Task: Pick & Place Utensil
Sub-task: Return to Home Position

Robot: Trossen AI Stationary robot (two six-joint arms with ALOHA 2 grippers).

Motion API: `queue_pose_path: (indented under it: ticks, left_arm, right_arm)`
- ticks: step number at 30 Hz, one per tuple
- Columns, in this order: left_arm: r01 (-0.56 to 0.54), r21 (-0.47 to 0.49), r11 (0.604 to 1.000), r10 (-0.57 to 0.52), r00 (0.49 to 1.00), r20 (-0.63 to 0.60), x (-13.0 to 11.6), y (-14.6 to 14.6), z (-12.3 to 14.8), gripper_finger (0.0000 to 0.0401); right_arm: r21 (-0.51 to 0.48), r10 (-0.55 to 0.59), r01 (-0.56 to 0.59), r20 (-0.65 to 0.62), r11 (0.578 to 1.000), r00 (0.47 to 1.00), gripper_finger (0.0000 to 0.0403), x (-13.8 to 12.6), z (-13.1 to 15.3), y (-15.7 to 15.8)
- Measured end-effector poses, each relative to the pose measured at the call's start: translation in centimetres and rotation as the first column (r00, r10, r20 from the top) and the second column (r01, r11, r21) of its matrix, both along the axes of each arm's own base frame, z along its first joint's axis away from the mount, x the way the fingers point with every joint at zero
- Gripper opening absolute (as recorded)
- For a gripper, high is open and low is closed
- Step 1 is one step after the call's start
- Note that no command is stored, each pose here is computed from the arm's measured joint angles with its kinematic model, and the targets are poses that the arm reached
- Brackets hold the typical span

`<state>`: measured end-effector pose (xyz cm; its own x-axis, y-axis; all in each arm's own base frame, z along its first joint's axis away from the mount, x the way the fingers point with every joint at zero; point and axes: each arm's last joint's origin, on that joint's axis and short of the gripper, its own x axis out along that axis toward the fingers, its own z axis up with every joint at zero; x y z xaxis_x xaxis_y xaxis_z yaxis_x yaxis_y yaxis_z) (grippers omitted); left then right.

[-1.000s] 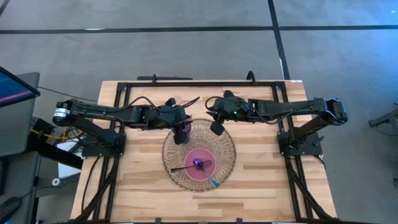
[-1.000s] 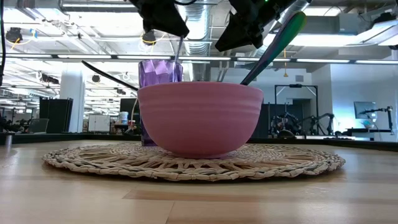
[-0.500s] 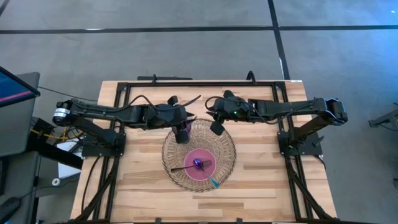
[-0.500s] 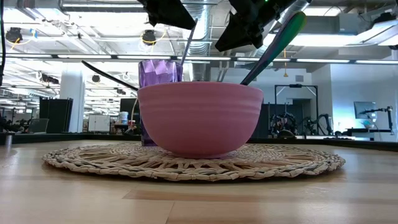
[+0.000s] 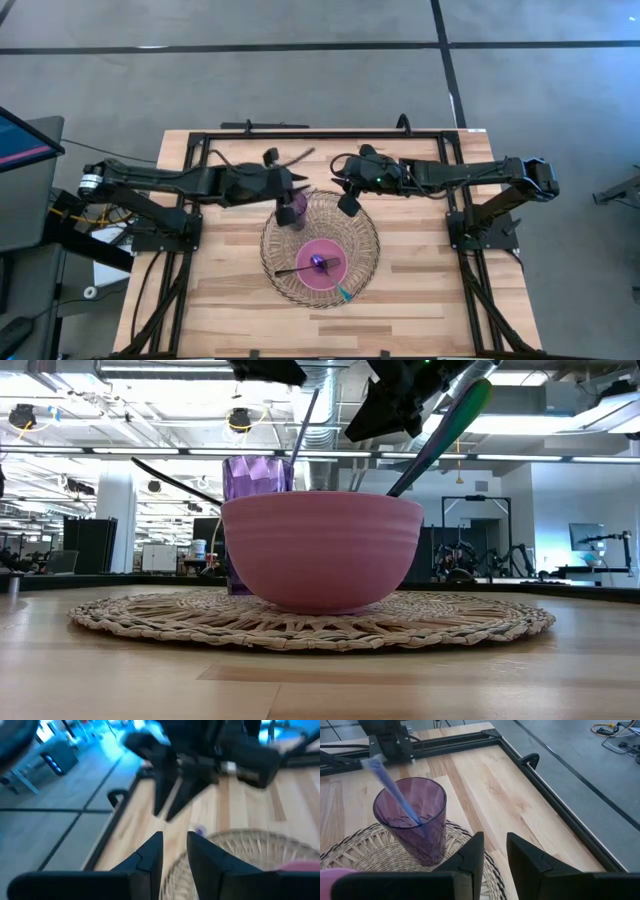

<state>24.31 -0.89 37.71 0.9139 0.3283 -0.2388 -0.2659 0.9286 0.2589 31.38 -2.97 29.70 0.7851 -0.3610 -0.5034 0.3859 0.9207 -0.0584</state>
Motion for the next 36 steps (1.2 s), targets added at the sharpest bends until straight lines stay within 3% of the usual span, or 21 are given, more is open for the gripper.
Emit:
queue_pose_path:
  ticks: [7, 13, 16, 21, 26, 36]
  left_arm:
    - [-0.001, -0.017, 1.0, 0.003, 0.989, 0.151, -4.7, 0.4, 3.1, 0.0088]
    - [0.0, -0.024, 1.0, 0.005, 0.98, 0.2, -8.7, 0.7, 4.2, 0.0088]
    - [0.0, -0.026, 1.0, 0.006, 0.979, 0.202, -10.1, 0.9, 3.4, 0.0088]
    - [-0.049, -0.021, 0.999, 0.053, 0.98, 0.193, -12.0, 1.3, 1.2, 0.0088]
    - [-0.11, -0.022, 0.994, 0.112, 0.97, 0.214, -14.1, 1.7, -0.8, 0.0088]
    - [-0.005, -0.064, 0.998, 0.026, 0.94, 0.339, -18.0, 1.6, -3.9, 0.0088]
  right_arm:
    - [0.002, -0.001, 0.001, 0.004, 1.0, 1.0, 0.0077, 0.0, 0.0, 0.0]
    - [-0.002, 0.0, 0.0, 0.038, 1.0, 0.999, 0.0077, 0.2, 0.3, 0.0]
    - [-0.033, 0.018, -0.016, 0.06, 0.999, 0.998, 0.0077, 0.3, 0.6, 0.0]
    - [-0.207, 0.116, -0.118, -0.022, 0.971, 0.993, 0.0077, 0.4, 1.8, 0.0]
    - [-0.17, 0.097, -0.099, -0.024, 0.98, 0.995, 0.0077, 0.2, 3.4, 0.0]
    - [-0.123, 0.105, -0.103, 0.012, 0.987, 0.994, 0.0077, -1.9, 5.1, 1.1]
